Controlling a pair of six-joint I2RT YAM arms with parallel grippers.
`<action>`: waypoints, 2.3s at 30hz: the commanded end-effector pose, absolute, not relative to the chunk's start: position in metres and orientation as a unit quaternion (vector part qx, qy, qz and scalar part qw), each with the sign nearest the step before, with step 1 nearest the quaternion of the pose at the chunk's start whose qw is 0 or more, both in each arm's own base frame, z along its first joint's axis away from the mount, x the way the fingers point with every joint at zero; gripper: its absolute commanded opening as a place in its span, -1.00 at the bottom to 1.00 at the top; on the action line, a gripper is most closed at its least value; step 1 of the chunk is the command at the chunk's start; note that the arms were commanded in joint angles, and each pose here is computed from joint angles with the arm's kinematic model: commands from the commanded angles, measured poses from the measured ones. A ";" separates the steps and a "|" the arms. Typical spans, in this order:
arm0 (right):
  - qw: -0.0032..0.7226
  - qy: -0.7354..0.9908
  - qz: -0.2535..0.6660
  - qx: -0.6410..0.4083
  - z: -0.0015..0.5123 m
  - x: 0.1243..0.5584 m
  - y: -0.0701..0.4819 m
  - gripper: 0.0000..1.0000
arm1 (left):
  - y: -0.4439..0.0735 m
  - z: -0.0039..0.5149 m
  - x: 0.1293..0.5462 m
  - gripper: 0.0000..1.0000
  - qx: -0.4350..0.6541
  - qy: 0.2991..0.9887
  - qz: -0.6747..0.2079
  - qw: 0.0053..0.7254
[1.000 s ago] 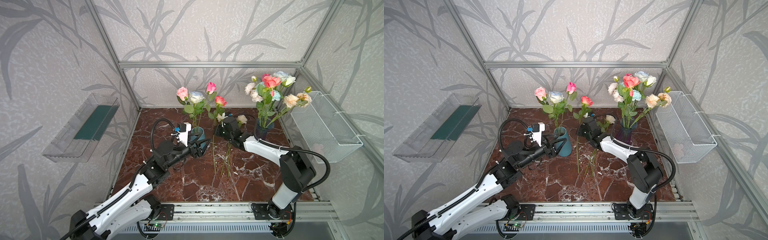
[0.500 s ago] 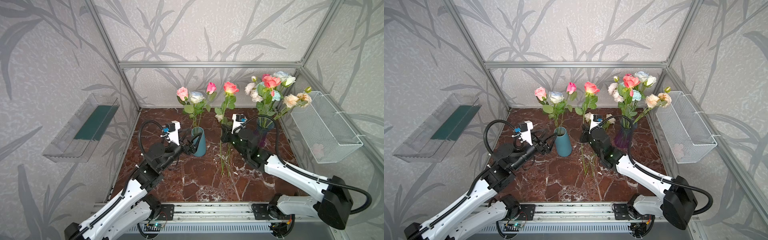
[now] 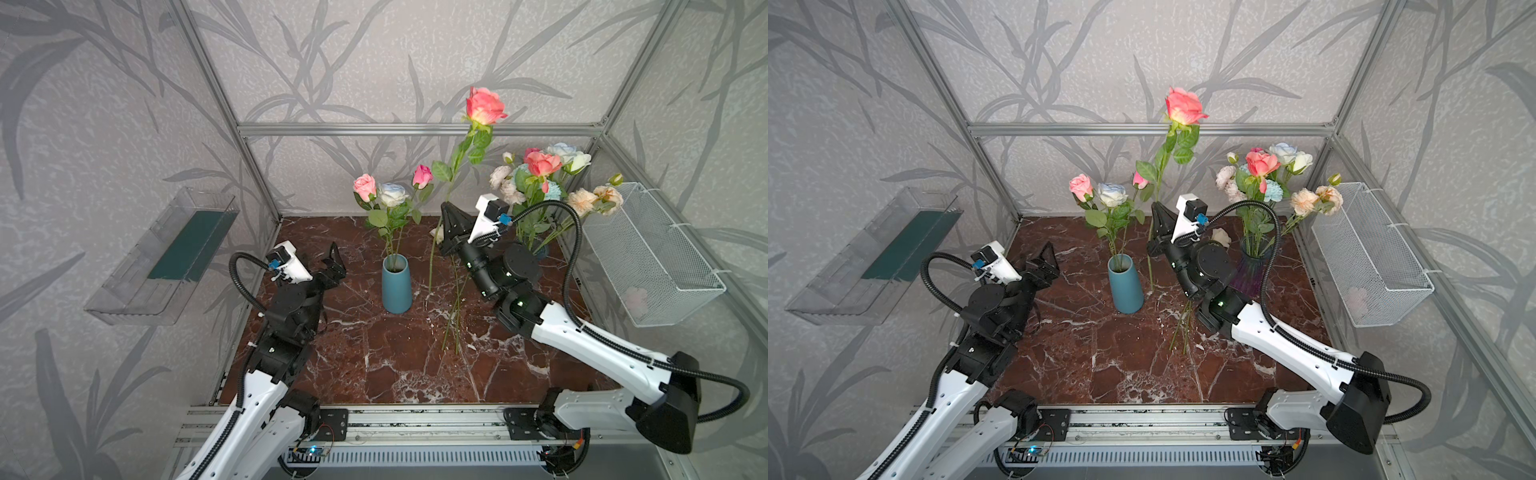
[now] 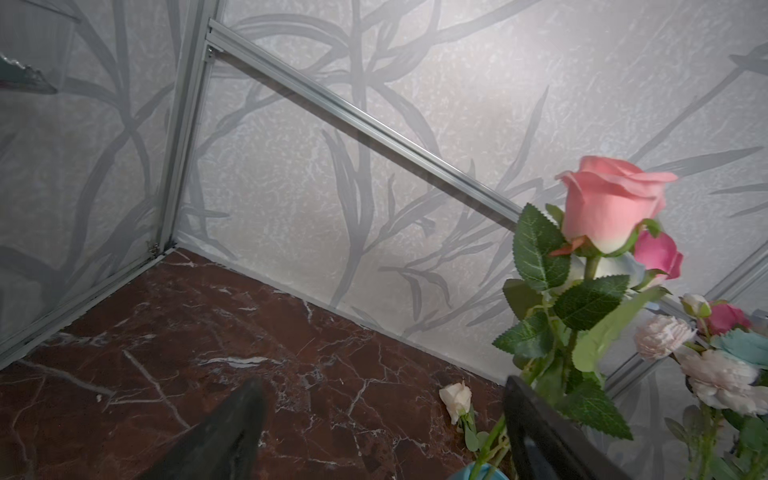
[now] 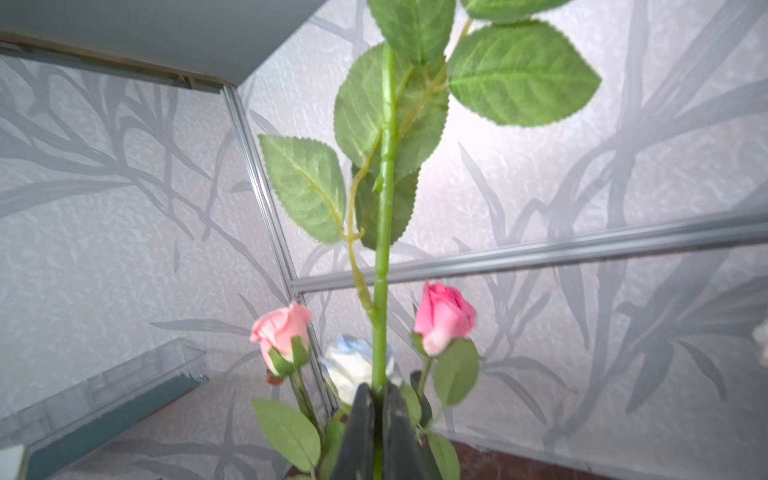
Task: Arrange the flowers into the vase
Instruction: 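Carry the pink rose over the teal cup and lower it in with the right gripper, then release the rose and move the right gripper back to the loose roses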
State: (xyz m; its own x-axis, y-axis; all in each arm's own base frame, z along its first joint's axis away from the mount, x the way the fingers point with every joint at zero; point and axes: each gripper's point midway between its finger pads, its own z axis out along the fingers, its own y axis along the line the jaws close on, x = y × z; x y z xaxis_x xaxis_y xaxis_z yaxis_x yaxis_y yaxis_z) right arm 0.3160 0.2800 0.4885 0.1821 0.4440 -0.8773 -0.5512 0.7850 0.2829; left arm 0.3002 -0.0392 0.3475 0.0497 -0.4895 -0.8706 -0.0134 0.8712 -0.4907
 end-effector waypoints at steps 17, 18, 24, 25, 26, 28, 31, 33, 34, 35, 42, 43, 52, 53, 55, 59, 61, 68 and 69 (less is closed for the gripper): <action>0.790 0.513 0.335 -0.027 0.486 0.358 0.336 -1.00 | -0.048 0.348 0.307 0.78 -0.185 0.657 -0.223 0.696; 0.786 0.520 0.332 -0.024 0.476 0.360 0.337 -1.00 | -0.048 0.349 0.307 0.78 -0.184 0.657 -0.224 0.696; 0.759 0.568 0.319 -0.028 0.413 0.361 0.342 -1.00 | -0.051 0.348 0.308 0.78 -0.183 0.658 -0.232 0.693; 0.754 0.575 0.317 -0.029 0.404 0.360 0.343 -1.00 | -0.051 0.347 0.308 0.78 -0.182 0.658 -0.232 0.692; 0.749 0.581 0.316 -0.033 0.395 0.358 0.346 -1.00 | -0.052 0.348 0.308 0.78 -0.181 0.658 -0.234 0.692; 0.739 0.594 0.315 -0.043 0.379 0.356 0.351 -0.99 | -0.053 0.347 0.309 0.77 -0.180 0.659 -0.237 0.691; 0.724 0.612 0.315 -0.046 0.359 0.354 0.354 -0.92 | -0.054 0.346 0.310 0.77 -0.180 0.661 -0.238 0.689; 0.717 0.620 0.316 -0.050 0.350 0.353 0.356 -0.79 | -0.055 0.345 0.311 0.78 -0.178 0.662 -0.239 0.687; 0.714 0.624 0.315 -0.051 0.348 0.353 0.357 -0.76 | -0.055 0.345 0.311 0.77 -0.178 0.662 -0.240 0.687; 0.711 0.627 0.314 -0.054 0.347 0.353 0.358 -0.71 | -0.056 0.345 0.311 0.77 -0.177 0.663 -0.242 0.686; 0.681 0.669 0.288 -0.076 0.333 0.351 0.357 -0.43 | -0.056 0.345 0.312 0.77 -0.174 0.665 -0.238 0.686; 0.677 0.673 0.285 -0.080 0.331 0.350 0.357 -0.41 | -0.056 0.347 0.311 0.78 -0.175 0.663 -0.239 0.687; 0.651 0.703 0.268 -0.103 0.330 0.331 0.336 -0.22 | -0.062 0.344 0.313 0.77 -0.169 0.668 -0.251 0.680; 0.648 0.704 0.270 -0.108 0.331 0.328 0.335 -0.21 | -0.063 0.344 0.314 0.77 -0.167 0.669 -0.253 0.679; 0.643 0.705 0.275 -0.116 0.334 0.322 0.333 -0.20 | -0.064 0.343 0.314 0.77 -0.165 0.669 -0.256 0.677; 0.629 0.717 0.278 -0.114 0.341 0.311 0.325 -0.19 | -0.067 0.343 0.314 0.76 -0.161 0.671 -0.263 0.675; 0.626 0.720 0.279 -0.111 0.347 0.305 0.320 -0.18 | -0.069 0.344 0.315 0.76 -0.159 0.671 -0.267 0.673; 0.620 0.746 0.225 -0.095 0.332 0.290 0.274 -0.17 | -0.091 0.346 0.314 0.64 -0.134 0.676 -0.312 0.653; 0.620 0.754 0.201 -0.088 0.322 0.290 0.263 -0.18 | -0.101 0.345 0.314 0.59 -0.124 0.680 -0.328 0.643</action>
